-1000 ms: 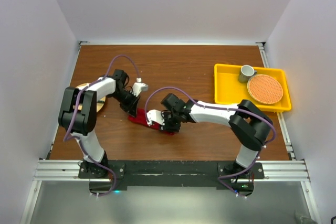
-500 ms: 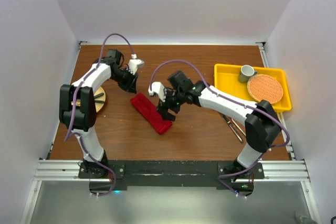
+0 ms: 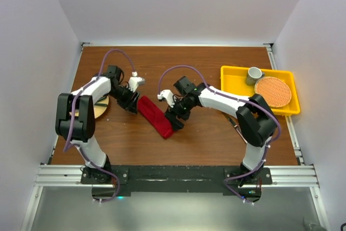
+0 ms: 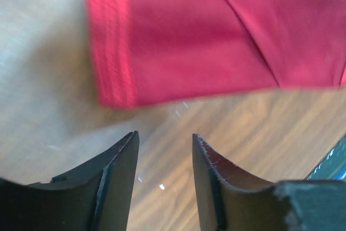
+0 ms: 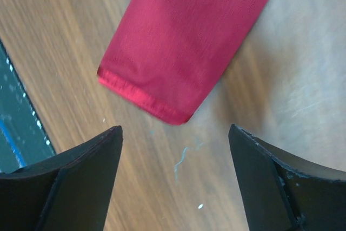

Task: Fold the napkin into a case and place the utensils inside
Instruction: Move the smaller rectangle-folded napkin to the center of the board.

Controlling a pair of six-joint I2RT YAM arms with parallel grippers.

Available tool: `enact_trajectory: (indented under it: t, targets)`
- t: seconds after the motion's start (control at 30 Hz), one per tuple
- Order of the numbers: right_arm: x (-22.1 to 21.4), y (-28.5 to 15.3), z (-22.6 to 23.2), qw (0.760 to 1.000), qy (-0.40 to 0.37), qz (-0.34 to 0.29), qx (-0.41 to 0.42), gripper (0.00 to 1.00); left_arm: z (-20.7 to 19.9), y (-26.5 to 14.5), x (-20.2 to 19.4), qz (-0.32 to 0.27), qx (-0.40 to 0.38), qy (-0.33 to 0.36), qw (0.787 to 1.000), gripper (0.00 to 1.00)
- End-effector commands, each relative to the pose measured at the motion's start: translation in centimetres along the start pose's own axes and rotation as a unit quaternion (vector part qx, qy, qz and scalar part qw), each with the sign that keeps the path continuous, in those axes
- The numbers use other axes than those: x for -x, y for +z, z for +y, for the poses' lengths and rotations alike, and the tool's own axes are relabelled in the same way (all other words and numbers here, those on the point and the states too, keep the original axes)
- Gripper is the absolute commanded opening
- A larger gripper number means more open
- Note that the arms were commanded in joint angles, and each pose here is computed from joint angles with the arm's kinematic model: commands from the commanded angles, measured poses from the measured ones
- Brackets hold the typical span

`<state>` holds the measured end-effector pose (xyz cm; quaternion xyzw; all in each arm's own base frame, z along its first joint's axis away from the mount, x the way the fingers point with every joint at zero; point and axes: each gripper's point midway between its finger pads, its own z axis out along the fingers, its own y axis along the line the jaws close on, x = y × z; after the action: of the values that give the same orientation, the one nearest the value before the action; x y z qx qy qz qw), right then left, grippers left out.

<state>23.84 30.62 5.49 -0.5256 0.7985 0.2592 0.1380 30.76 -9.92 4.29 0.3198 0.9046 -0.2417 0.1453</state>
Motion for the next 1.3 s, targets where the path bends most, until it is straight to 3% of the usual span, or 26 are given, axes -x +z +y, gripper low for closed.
enact_trajectory:
  t: [0.0,0.03,0.07,0.2,0.23,0.57,0.77,1.0,1.27]
  targets:
    - [0.5,-2.4,1.0,0.999,0.006,-0.039,0.021,0.87,-0.8,-0.8,-0.2,-0.019,0.007,0.096,0.995,0.53]
    - [0.2,-3.0,0.4,0.998,0.034,-0.045,0.018,0.9,-1.1,-0.3,-1.0,-0.013,0.003,0.114,0.993,0.61]
    - [0.2,-3.5,0.0,0.997,0.049,-0.054,0.021,0.92,-1.2,0.1,-0.8,-0.016,0.013,0.14,0.99,0.62]
    - [0.1,-6.8,-1.9,0.99,0.107,-0.092,0.018,0.98,-2.4,0.5,-0.9,-0.023,0.037,0.219,0.975,0.9]
    - [0.0,-7.6,-2.8,0.988,0.116,-0.099,0.007,0.98,-2.8,0.9,-1.4,-0.018,0.034,0.221,0.975,0.91]
    - [-1.5,-12.5,-7.8,0.975,0.163,-0.135,-0.067,0.98,-5.4,6.0,-1.2,0.025,0.037,0.249,0.967,0.87]
    - [-2.1,-15.4,-9.4,0.969,0.166,-0.152,-0.1,0.98,-4.2,8.6,3.0,0.013,0.051,0.258,0.965,0.85]
    - [-4.1,-17.8,-10.5,0.969,0.164,-0.142,-0.122,0.98,-3.2,10.6,9.1,-0.013,0.058,0.318,0.946,0.86]
    - [-5.1,-21.1,-9.6,0.964,0.164,-0.14,-0.157,0.98,-3.7,12.1,10.5,-0.01,0.035,0.318,0.947,0.85]
